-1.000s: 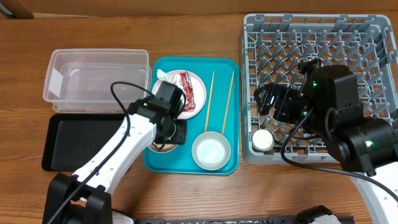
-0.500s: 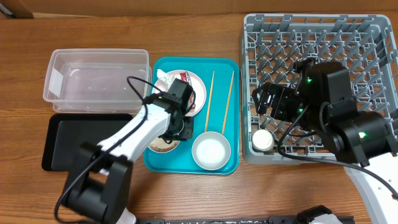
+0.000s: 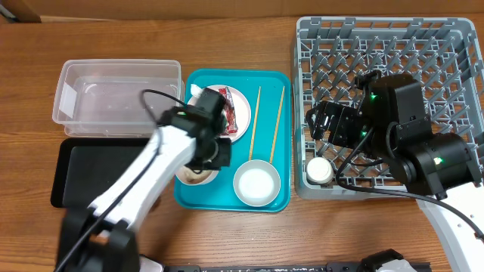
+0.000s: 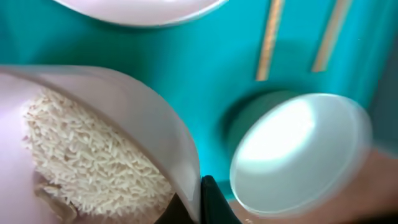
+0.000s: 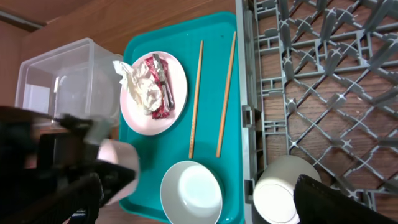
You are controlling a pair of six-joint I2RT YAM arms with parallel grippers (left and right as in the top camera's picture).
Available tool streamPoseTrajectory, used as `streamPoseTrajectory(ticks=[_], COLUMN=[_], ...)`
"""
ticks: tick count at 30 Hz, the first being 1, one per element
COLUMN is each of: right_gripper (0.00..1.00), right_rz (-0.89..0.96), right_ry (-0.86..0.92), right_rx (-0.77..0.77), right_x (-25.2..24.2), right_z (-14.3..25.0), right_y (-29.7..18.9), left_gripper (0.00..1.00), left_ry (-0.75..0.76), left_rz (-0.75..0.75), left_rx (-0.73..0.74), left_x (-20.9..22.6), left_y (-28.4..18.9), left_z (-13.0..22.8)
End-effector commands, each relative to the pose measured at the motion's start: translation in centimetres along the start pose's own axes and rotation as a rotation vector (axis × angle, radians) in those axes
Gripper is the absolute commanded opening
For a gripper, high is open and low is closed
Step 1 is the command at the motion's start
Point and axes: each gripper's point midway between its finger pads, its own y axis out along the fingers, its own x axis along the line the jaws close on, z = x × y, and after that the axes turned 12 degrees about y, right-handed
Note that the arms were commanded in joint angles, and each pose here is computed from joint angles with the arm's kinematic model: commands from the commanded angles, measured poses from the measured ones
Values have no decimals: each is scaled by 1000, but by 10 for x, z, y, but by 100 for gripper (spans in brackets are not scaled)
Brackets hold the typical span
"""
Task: Sort waste into correct bins and load items into the dishwasher
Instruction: 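Carry the pink bowl left and tip the rice onto the black tray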
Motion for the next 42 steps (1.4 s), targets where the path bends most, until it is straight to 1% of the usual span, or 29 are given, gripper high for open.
streamPoseTrajectory(ticks=[1, 3, 9, 15, 17, 20, 26, 28, 29, 30, 32, 34, 38, 40, 41, 42], right_gripper=[100, 100, 100, 100, 100, 100, 100, 100, 100, 100, 100, 100, 100, 100, 100, 100], right_rz=[-7, -6, -5, -5, -5, -5, -10, -10, -10, -10, -10, -7, -7, -6, -6, -7], right_ry=[-10, -10, -9, -9, -9, -9, -11, -11, -11, -11, -11, -10, -10, -10, -10, -10], right_rx=[5, 7, 7, 7, 7, 7, 1, 1, 2, 2, 2, 4, 5, 6, 6, 5], right_x=[2, 2, 2, 2, 2, 2, 3, 3, 3, 3, 3, 2, 2, 2, 2, 2], right_z=[2, 2, 2, 2, 2, 2, 1, 1, 1, 1, 1, 2, 2, 2, 2, 2], right_y=[-2, -2, -2, -2, -2, -2, -2, -2, -2, -2, -2, -2, -2, -2, -2, -2], left_gripper=[4, 4, 4, 4, 4, 4, 4, 4, 4, 4, 4, 4, 4, 4, 4, 4], left_ry=[-59, -95, -211, -320, -367, -418, -483, -465, -425, -420, -484, -407, -433, -366, -356, -411], left_rz=[148, 227, 550, 844, 929, 1031, 1060, 1052, 1033, 1025, 1067, 1032, 1046, 1009, 991, 1010], left_rx=[-143, -168, -290, -395, -426, -511, -578, -590, -626, -634, -589, -627, -609, -638, -644, -613], left_x=[11, 24, 78, 125, 135, 149, 170, 170, 172, 174, 170, 169, 168, 169, 172, 173], left_y=[-56, -68, -94, -91, -91, -96, -106, -106, -105, -103, -106, -106, -107, -106, -103, -101], left_z=[-13, -12, -14, -10, -8, -6, 6, 6, 4, 3, 4, 4, 4, 4, 3, 2])
